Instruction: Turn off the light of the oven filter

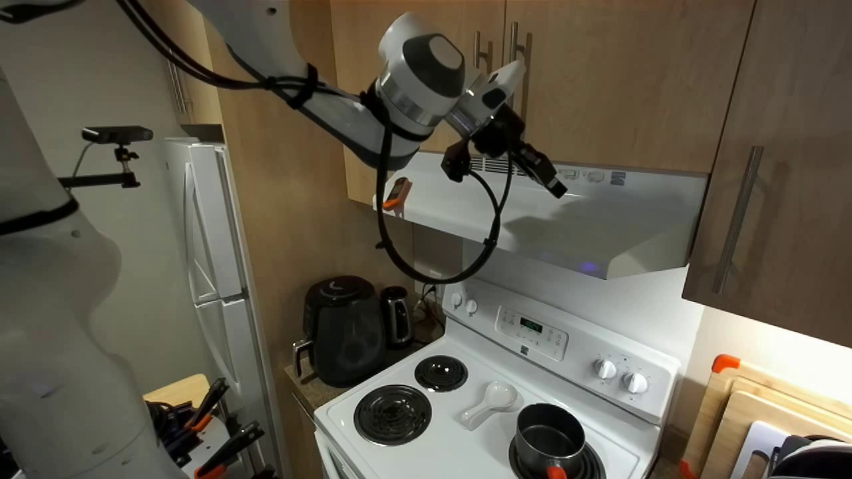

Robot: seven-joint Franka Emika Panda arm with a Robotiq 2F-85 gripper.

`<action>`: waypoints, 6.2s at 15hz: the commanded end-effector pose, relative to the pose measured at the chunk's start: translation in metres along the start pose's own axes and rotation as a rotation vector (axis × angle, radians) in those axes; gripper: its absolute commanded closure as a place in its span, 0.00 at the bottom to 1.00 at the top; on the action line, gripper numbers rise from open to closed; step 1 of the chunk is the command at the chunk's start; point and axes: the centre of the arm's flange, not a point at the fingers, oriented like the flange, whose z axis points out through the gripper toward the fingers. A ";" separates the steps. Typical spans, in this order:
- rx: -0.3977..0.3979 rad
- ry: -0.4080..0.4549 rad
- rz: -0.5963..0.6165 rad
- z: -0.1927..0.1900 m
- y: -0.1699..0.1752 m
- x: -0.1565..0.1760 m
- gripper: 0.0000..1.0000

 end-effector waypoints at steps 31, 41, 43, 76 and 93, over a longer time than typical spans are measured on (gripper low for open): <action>0.100 0.074 0.134 0.020 -0.035 0.023 1.00; 0.230 0.105 0.098 0.018 -0.053 0.021 1.00; 0.229 0.106 0.096 0.020 -0.051 0.020 1.00; 0.280 -0.043 0.359 0.021 0.032 0.028 1.00; 0.292 -0.024 0.385 0.017 0.014 0.025 1.00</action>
